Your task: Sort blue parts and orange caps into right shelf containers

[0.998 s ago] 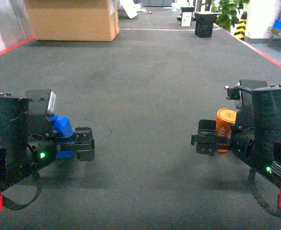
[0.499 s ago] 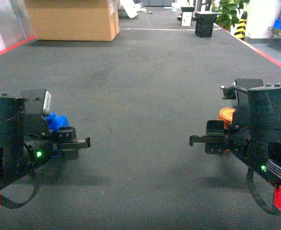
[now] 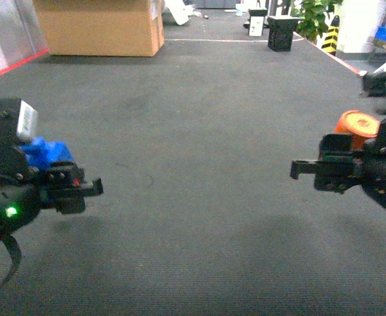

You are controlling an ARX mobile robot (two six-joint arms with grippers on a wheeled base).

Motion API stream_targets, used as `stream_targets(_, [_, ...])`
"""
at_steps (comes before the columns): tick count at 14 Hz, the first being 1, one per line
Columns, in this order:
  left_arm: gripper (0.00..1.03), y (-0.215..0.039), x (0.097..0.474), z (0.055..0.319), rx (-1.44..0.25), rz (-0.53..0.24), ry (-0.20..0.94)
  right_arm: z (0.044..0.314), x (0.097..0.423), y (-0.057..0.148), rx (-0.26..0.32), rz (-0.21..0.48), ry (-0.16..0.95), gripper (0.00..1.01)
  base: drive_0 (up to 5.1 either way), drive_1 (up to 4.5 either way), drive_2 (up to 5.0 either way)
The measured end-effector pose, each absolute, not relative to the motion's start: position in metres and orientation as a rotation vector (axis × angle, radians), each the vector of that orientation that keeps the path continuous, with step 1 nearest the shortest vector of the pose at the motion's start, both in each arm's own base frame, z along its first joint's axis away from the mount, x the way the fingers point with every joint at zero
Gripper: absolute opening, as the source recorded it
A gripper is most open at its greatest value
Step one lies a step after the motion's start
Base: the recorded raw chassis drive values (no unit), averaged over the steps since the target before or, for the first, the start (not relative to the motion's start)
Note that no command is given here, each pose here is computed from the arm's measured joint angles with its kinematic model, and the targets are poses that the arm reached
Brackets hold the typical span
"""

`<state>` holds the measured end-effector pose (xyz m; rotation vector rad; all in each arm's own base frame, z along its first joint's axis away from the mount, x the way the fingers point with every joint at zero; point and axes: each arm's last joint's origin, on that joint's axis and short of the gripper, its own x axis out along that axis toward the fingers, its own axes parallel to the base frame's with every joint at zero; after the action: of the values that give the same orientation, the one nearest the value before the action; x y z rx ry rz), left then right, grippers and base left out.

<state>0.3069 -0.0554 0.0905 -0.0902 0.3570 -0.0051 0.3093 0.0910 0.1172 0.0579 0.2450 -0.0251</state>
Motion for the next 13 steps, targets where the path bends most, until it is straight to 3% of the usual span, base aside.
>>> stream_targets(3, [0.43, -0.056, 0.258, 0.143, -0.068, -0.003, 0.202, 0.148, 0.252, 0.071, 0.069, -0.057, 0.161, 0.44, 0.0, 0.00, 0.0])
stream_targets(6, [0.43, -0.052, 0.200, 0.182, -0.051, 0.066, 0.055, 0.177, 0.193, 0.063, 0.076, -0.076, 0.068, 0.44, 0.0, 0.00, 0.0])
stream_targets(9, [0.43, -0.038, 0.153, 0.207, -0.088, 0.146, -0.053, 0.210, 0.158, 0.063, 0.086, -0.085, -0.073, 0.44, 0.0, 0.00, 0.0])
stream_targets(10, [0.43, -0.036, 0.138, 0.216, -0.108, 0.129, -0.098, 0.218, 0.149, 0.062, 0.102, -0.092, -0.119, 0.44, 0.0, 0.00, 0.0])
stream_targets(11, [0.43, -0.036, 0.128, 0.222, -0.122, 0.127, -0.126, 0.220, 0.145, 0.062, 0.108, -0.100, -0.127, 0.44, 0.0, 0.00, 0.0])
stream_targets(13, [0.43, -0.036, 0.126, 0.224, -0.131, 0.111, -0.139, 0.210, 0.145, 0.069, 0.045, -0.115, -0.073, 0.44, 0.0, 0.00, 0.0])
